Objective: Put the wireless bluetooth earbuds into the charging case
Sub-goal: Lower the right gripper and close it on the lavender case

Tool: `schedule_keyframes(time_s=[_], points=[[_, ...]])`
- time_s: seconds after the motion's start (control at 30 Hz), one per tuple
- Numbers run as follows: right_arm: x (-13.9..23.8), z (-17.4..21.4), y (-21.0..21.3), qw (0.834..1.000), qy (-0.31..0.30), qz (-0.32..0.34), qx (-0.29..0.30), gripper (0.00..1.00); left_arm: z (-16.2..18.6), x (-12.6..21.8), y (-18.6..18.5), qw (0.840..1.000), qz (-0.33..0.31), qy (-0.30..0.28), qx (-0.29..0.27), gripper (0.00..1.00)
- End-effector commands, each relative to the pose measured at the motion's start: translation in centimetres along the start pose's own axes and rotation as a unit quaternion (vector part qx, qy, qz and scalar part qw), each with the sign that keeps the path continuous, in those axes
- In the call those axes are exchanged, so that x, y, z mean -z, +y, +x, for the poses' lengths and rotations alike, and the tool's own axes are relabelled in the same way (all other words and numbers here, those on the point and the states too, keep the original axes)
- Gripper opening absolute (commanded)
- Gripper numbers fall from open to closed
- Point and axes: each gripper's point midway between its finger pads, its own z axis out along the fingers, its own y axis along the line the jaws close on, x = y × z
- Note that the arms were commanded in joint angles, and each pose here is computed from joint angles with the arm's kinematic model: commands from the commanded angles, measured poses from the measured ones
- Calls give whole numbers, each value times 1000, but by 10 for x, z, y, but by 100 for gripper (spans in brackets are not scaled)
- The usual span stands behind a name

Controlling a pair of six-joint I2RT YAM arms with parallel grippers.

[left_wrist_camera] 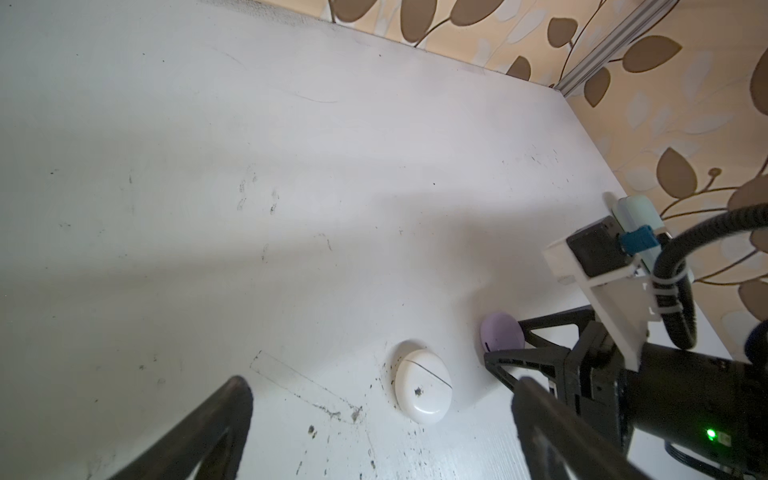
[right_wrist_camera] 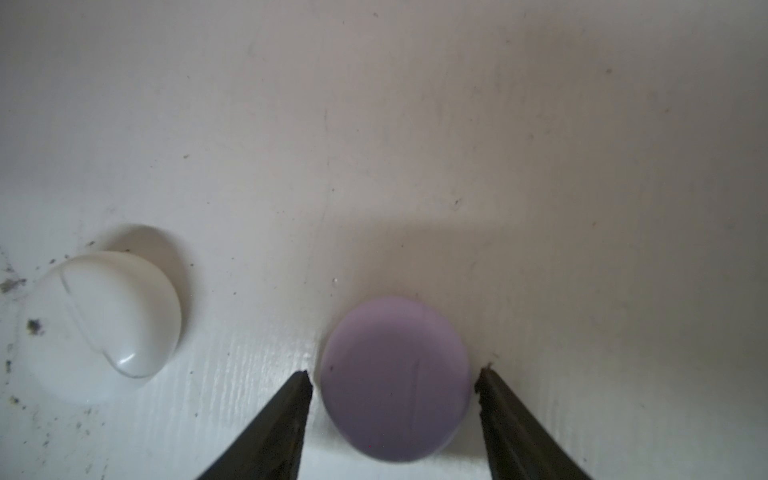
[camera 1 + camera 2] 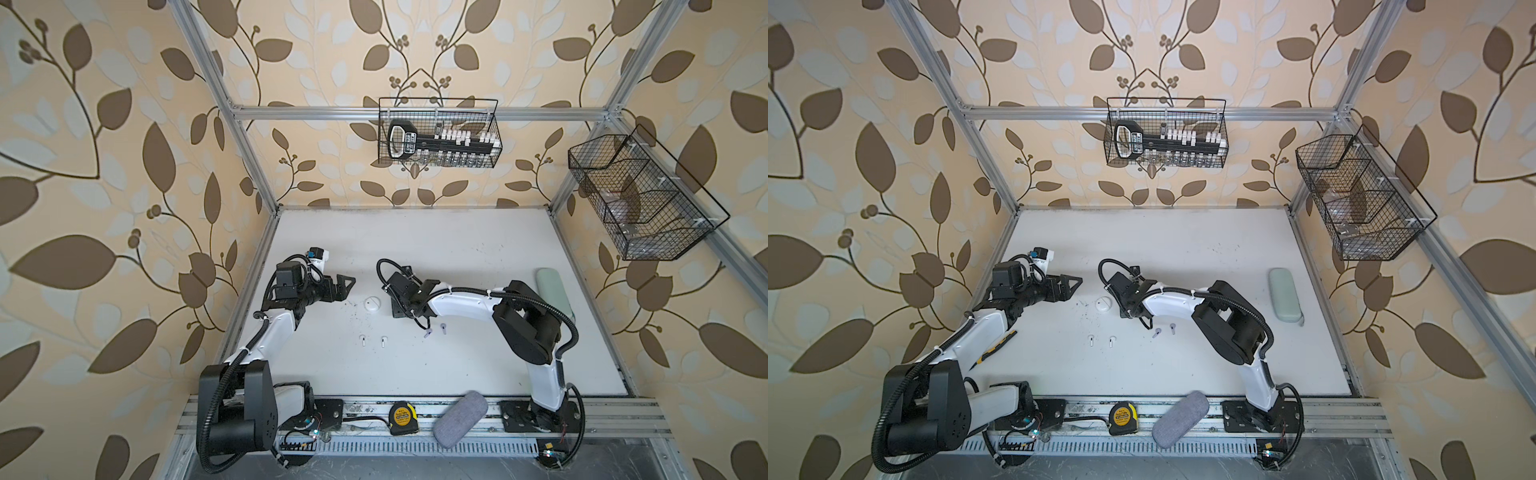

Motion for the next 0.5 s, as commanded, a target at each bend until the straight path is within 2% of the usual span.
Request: schedule_keyframes(time_s=[0.0, 0.47], points=[[-5, -2, -1, 1000, 3, 13, -6, 65, -8, 0, -1, 1000, -3, -9, -24, 99], [-12, -2, -5, 1000, 7, 29, -4, 62, -7, -1, 1, 1000, -6, -6, -25, 99]])
